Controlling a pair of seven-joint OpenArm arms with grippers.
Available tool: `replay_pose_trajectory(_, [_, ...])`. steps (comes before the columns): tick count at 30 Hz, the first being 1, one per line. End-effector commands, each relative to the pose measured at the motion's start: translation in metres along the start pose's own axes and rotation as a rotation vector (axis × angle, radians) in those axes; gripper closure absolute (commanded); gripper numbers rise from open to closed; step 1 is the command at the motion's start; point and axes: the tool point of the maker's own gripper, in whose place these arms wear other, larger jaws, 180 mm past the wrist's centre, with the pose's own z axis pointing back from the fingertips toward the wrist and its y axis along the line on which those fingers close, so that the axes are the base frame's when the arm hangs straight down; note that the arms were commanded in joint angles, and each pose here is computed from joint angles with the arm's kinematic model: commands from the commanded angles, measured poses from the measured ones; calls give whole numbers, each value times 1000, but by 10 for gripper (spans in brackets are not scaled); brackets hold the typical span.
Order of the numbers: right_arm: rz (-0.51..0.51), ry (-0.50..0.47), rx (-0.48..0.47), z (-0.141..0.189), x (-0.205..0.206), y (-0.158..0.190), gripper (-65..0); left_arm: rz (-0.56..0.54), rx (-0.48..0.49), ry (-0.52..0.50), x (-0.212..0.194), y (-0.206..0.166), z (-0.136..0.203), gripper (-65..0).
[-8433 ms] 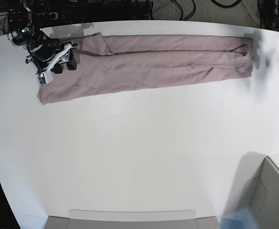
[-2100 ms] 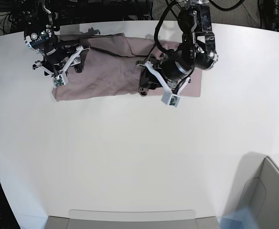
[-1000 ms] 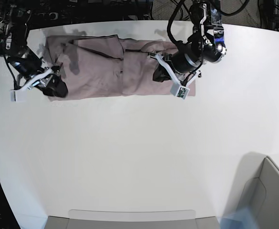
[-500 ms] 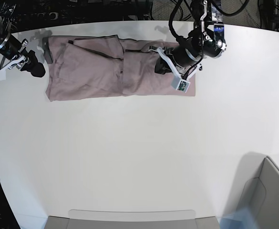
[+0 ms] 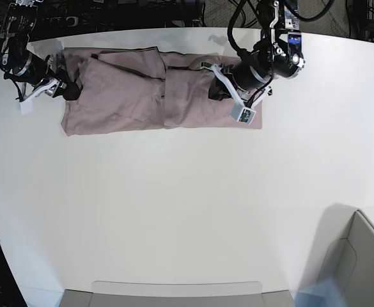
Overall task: Fold the T-shirt properly
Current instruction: 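Release the left gripper and slide the right gripper along the strip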
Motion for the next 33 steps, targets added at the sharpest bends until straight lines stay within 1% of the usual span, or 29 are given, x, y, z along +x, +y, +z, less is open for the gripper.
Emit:
replay_pose_trajectory(1, [22,5,9,-1,0,5,-305,-8,-13,-36,10,-4,3,0])
replay_pose_trajectory(6, [12,27,48,-13,-12,19,-305,-11,-10,-33,9,-3,3,0])
replay_pose_trajectory(11, [82,45,106,-21,-17,51,-305,-11,-10,-33,9,-3,3,0])
replay_pose_trajectory(15, [111,66,135,-28,-19,64,-298,-12,-10,-34,9,-3,3,0])
replay_pose_trajectory(16, [118,70,137,-29,-19,65,-283,-13,-10,-35,10,-3,4,0])
replay_pose_trajectory(17, [122,71,136,-29,-18,65,-249,-13,-10,-35,10,-3,4,0])
replay_pose_trajectory(19, [121,66,133,-28,-16,64,-174,-15,-11,-40,11,-4,4,0])
replay_pose_trajectory(20, [124,58,132,-28,-12,65,-125,-20,-10,-47,13,-5,6,0])
replay_pose_trajectory(21, [115,53,114,-29,-8,63,-70,-26,-9,-56,15,-6,9,0])
replay_pose_trajectory(22, [104,56,76,-28,-6,56,-22,-32,-8,-64,15,-9,14,0])
replay_pose_trajectory(23, [98,52,39,-28,-1,50,0,-41,-7,-81,19,-12,19,0])
replay_pose_trajectory(26, [116,22,-45,-26,18,38,0,-51,-6,-113,26,-15,25,0])
replay_pose_trajectory(30, [169,-83,-174,-9,67,18,0,-49,-5,-112,25,-15,25,0])
replay_pose_trajectory(33, [290,-142,-290,6,103,16,0,-51,-3,-109,24,-14,25,0])
